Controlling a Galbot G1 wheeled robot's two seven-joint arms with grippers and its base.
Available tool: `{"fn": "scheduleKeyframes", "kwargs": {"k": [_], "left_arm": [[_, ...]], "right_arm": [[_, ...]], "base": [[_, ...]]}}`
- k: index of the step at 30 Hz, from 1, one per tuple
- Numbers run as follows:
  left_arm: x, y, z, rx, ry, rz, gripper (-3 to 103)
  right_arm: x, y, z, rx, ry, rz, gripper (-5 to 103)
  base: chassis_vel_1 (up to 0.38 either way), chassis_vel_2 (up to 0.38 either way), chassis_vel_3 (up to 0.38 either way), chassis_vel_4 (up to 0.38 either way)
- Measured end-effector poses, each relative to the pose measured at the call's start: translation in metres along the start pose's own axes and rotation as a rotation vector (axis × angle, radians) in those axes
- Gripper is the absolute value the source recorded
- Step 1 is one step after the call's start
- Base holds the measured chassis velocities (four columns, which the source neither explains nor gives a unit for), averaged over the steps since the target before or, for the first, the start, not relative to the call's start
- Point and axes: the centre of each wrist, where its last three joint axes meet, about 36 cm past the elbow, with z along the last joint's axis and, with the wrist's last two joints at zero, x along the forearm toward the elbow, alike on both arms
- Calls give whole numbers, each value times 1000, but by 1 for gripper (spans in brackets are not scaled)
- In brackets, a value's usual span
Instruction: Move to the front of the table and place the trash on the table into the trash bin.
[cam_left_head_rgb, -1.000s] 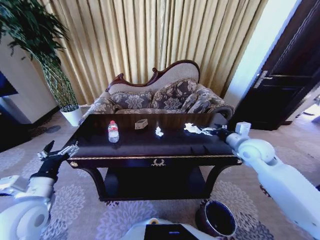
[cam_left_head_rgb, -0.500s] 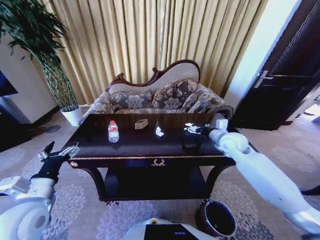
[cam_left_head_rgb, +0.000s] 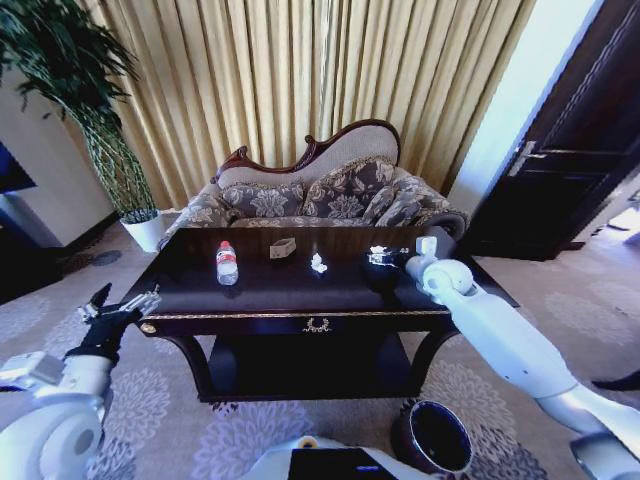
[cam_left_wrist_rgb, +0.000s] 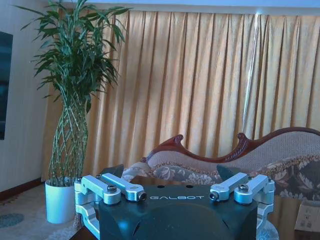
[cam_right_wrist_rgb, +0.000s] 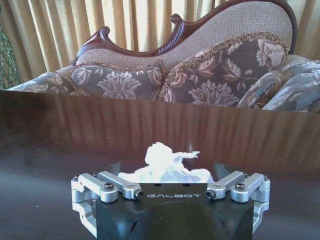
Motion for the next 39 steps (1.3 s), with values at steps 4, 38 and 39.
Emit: {"fn": "scheduleKeyframes", "kwargs": {"k": [4, 38, 39], "left_arm": [[-1, 0, 0, 2, -5, 1, 100], [0, -1, 1, 14, -2, 2, 100], [0, -1, 1, 14, -2, 2, 100]], "right_arm": [[-1, -5, 1, 1, 7, 13, 100], [10, -24, 9, 14, -7, 38, 22], [10, -24, 9, 14, -7, 38, 22]], "base": [[0, 0, 0, 0], [0, 0, 0, 0], [0, 0, 0, 0]]}}
